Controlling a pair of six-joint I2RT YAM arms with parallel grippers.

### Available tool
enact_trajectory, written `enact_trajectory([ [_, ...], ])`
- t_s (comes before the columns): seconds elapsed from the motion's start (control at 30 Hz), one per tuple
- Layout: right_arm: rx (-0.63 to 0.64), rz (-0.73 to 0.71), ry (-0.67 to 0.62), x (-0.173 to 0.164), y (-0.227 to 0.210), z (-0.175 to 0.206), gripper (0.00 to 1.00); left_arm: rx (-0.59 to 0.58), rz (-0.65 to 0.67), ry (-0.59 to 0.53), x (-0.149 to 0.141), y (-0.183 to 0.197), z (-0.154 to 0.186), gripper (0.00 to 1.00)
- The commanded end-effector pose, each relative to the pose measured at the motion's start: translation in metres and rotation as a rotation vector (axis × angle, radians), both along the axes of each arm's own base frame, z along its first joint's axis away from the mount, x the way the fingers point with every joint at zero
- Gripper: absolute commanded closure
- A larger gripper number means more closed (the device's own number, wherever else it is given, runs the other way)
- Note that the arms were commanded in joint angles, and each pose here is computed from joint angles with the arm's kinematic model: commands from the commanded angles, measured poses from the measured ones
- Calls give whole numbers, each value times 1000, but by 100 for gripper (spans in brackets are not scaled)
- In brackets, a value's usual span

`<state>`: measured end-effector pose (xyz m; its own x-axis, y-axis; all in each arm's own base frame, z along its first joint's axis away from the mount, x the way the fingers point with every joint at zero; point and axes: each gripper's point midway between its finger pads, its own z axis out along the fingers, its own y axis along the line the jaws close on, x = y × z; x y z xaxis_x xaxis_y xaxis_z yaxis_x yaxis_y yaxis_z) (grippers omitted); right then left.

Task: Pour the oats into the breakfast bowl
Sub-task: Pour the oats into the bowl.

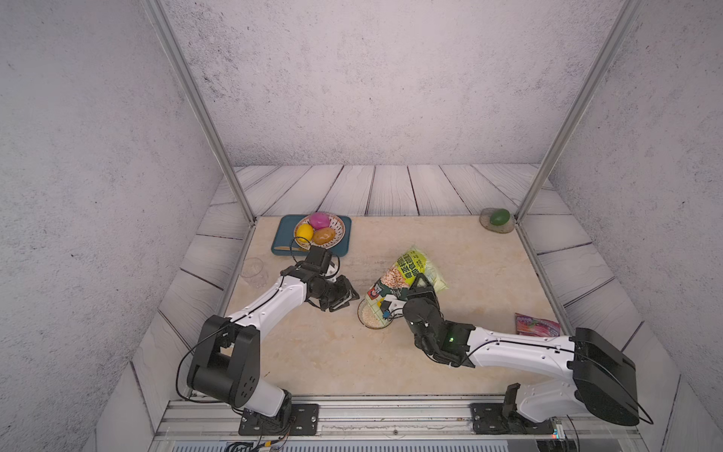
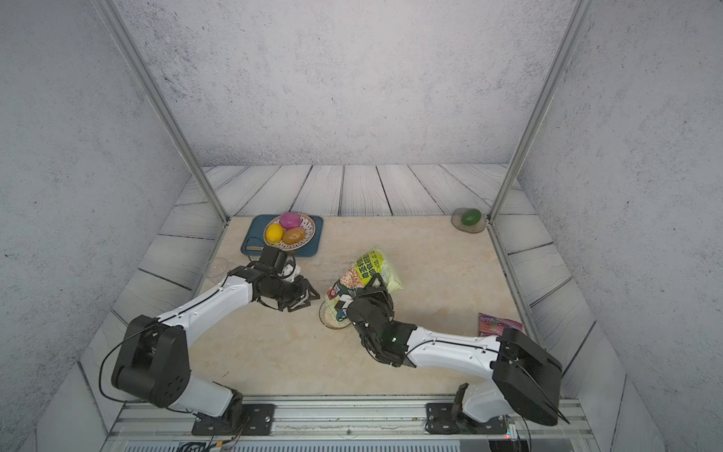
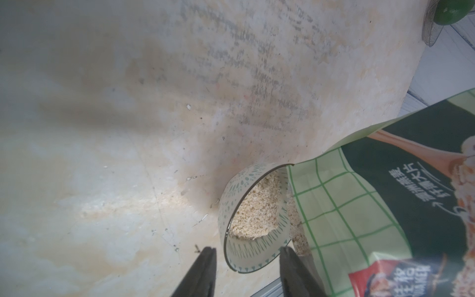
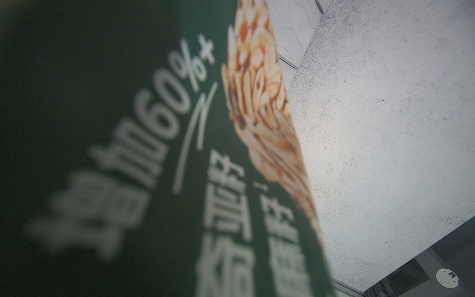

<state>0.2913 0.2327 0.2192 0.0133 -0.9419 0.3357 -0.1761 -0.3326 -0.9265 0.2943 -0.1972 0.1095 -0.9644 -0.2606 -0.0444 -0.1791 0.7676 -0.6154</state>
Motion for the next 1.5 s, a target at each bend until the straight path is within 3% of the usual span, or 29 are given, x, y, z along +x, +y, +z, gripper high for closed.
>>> enact_trajectory([
  [0.0,175,-70,-96,-3,-13,44,100,11,-7,15,1,3,-3,55],
  [0.2,160,-66,-81,-6,-15,45,100,7,-8,9,3,2,-3,55],
  [0.3,211,-72,-110,-6,-15,60,100,6,-12,9,4,1,-2,55],
  [0.4,142,-61,-71,-8,-14,46,100,8,-9,4,4,2,-2,55],
  [0.47,187,-62,-97,-8,-8,56,100,6,-12,9,4,2,-2,55],
  [0.57,137,-50,-63,-8,-7,43,100,4,-6,11,4,2,-2,55],
  [0.67,196,-66,-99,-8,-7,56,100,-5,-6,6,5,1,1,55],
  [0.93,149,-66,-87,-9,-9,52,100,-36,3,-47,7,1,11,46],
  [1.37,214,-74,-128,0,-2,57,100,-72,11,-62,4,0,23,32],
  [1.43,138,-78,-97,1,-5,47,100,-82,12,-67,5,-1,25,31],
  [1.47,172,-82,-122,1,-2,58,100,-85,10,-69,5,-2,26,30],
])
